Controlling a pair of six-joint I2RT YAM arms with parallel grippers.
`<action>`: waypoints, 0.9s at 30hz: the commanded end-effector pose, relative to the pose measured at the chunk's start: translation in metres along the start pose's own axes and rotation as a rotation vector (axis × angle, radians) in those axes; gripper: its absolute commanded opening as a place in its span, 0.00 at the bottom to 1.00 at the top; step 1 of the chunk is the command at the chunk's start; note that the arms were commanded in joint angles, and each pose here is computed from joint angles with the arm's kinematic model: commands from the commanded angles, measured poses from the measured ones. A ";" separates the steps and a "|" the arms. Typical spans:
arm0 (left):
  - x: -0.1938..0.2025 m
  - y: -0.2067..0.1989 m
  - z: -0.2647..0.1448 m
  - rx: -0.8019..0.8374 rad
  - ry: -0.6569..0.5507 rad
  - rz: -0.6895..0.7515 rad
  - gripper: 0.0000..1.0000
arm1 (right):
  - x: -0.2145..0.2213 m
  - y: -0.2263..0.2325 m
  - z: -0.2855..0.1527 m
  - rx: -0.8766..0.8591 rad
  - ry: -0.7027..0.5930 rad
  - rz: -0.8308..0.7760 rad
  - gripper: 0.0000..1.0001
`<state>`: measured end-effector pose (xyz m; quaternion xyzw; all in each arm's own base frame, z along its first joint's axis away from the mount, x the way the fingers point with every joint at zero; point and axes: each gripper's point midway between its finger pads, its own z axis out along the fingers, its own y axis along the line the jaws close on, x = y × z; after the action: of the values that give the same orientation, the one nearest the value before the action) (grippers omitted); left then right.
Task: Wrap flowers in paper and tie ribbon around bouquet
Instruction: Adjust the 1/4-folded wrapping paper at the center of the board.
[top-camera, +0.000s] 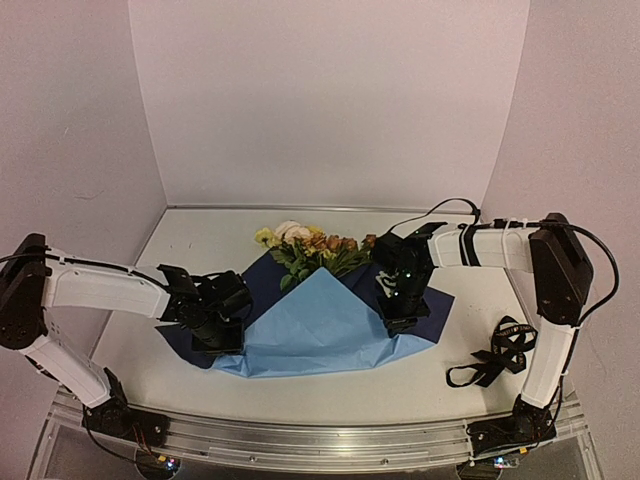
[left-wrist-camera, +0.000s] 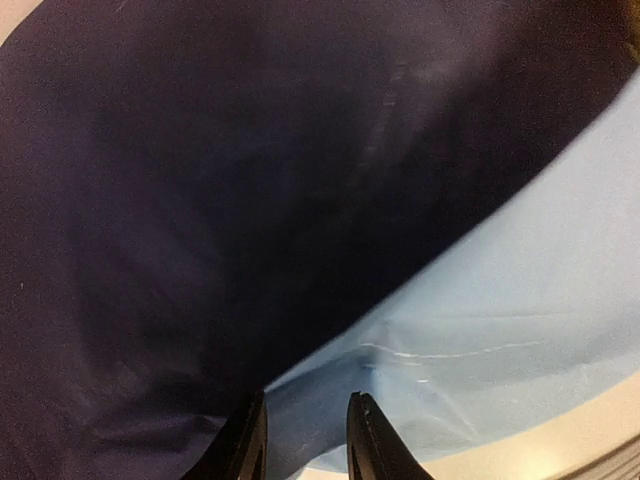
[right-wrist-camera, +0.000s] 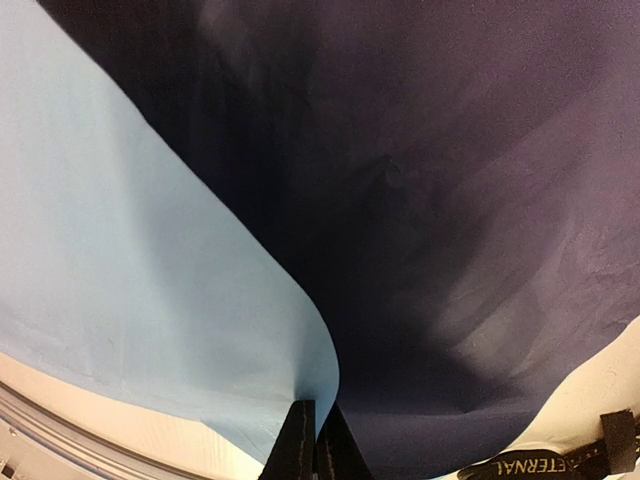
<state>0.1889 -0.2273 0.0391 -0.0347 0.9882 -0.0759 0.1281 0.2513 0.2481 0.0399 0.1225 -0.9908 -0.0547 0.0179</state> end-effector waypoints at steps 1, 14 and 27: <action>-0.007 0.014 0.004 -0.006 -0.052 -0.136 0.29 | -0.002 -0.003 -0.009 0.029 -0.029 0.005 0.00; -0.040 0.036 -0.054 0.009 -0.238 -0.205 0.63 | 0.000 0.000 -0.008 0.012 -0.014 0.002 0.00; 0.018 0.136 -0.100 -0.252 -0.200 -0.920 0.82 | 0.008 -0.002 -0.003 0.016 0.010 -0.013 0.00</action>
<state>0.1771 -0.1297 0.1180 -0.3358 0.9173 -0.0625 0.2045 0.2498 0.2478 0.0393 0.1215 -0.9911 -0.0515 0.0188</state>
